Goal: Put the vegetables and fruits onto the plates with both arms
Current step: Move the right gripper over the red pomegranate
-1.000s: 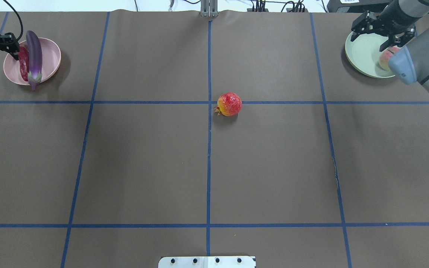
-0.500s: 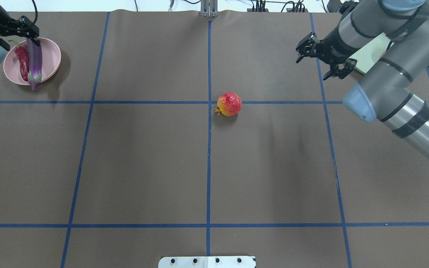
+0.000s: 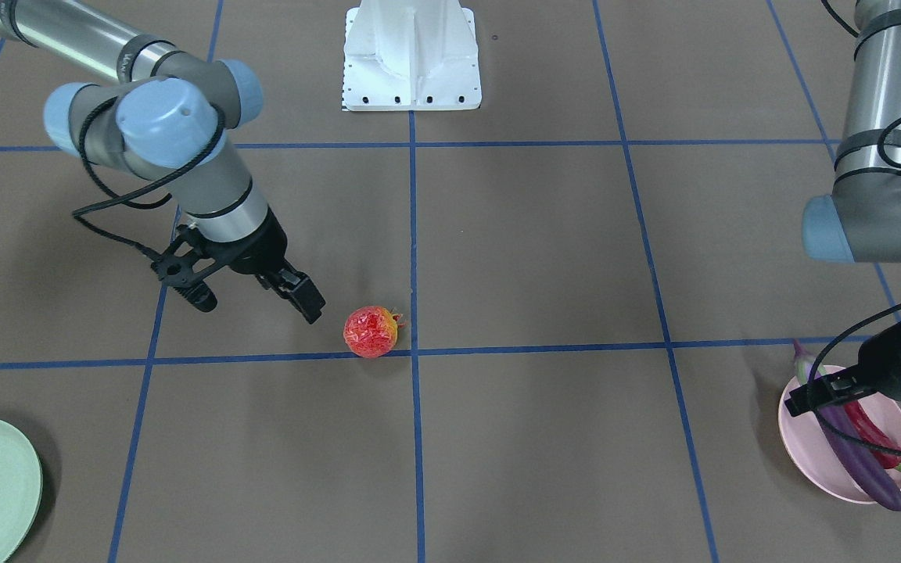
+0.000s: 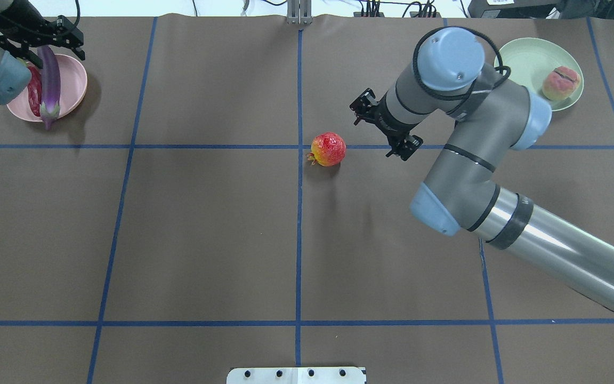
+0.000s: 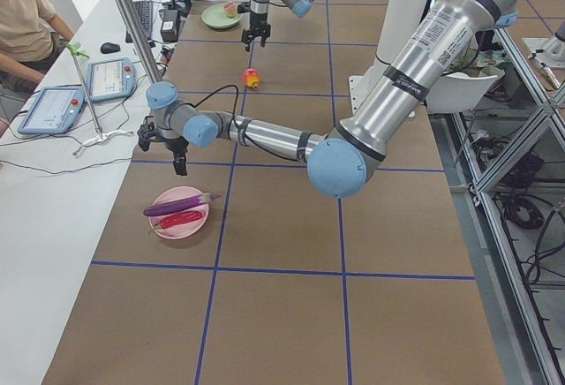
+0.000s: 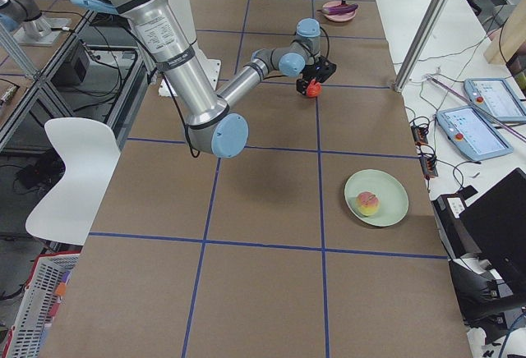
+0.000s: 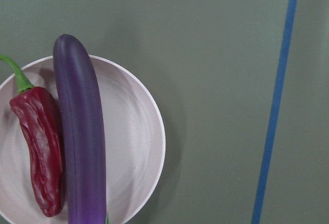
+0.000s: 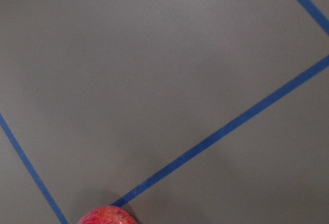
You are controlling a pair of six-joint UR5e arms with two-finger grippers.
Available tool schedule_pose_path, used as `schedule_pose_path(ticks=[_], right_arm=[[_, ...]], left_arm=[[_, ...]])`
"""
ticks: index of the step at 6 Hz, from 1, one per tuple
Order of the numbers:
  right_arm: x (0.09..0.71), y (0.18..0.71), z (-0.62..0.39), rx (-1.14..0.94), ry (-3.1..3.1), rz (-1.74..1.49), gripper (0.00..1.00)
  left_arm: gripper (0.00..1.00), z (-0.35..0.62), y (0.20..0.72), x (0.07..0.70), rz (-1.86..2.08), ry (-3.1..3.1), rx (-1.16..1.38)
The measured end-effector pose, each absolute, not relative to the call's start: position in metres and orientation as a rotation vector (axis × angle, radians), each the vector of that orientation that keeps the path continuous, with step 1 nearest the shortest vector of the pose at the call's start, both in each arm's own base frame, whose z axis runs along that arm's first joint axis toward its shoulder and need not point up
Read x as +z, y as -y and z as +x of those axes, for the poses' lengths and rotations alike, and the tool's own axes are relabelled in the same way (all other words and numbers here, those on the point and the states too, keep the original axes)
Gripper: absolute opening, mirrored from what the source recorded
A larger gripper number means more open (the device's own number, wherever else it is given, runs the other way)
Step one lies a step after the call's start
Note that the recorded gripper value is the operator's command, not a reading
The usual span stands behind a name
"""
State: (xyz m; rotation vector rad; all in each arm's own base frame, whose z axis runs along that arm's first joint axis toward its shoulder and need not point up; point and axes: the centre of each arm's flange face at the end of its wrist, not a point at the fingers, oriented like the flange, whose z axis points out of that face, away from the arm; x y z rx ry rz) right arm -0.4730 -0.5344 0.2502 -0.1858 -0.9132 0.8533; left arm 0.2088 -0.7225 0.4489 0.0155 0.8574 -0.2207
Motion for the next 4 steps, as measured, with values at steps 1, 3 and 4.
schedule_pose_path(ticks=[1,3,4], right_arm=[[0.240,0.541,-0.506,0.954,0.884,-0.206,1.00],[0.232,0.549,-0.535,1.047,0.853,-0.240,1.00],[0.232,0.547,-0.540,1.078,0.848,-0.260,1.00]], left_arm=[[1.00,0.212,0.720,0.442,0.017,-0.865,-0.230],[1.00,0.216,0.716,0.439,0.014,-0.869,-0.234],[1.00,0.216,0.715,0.439,0.014,-0.870,-0.234]])
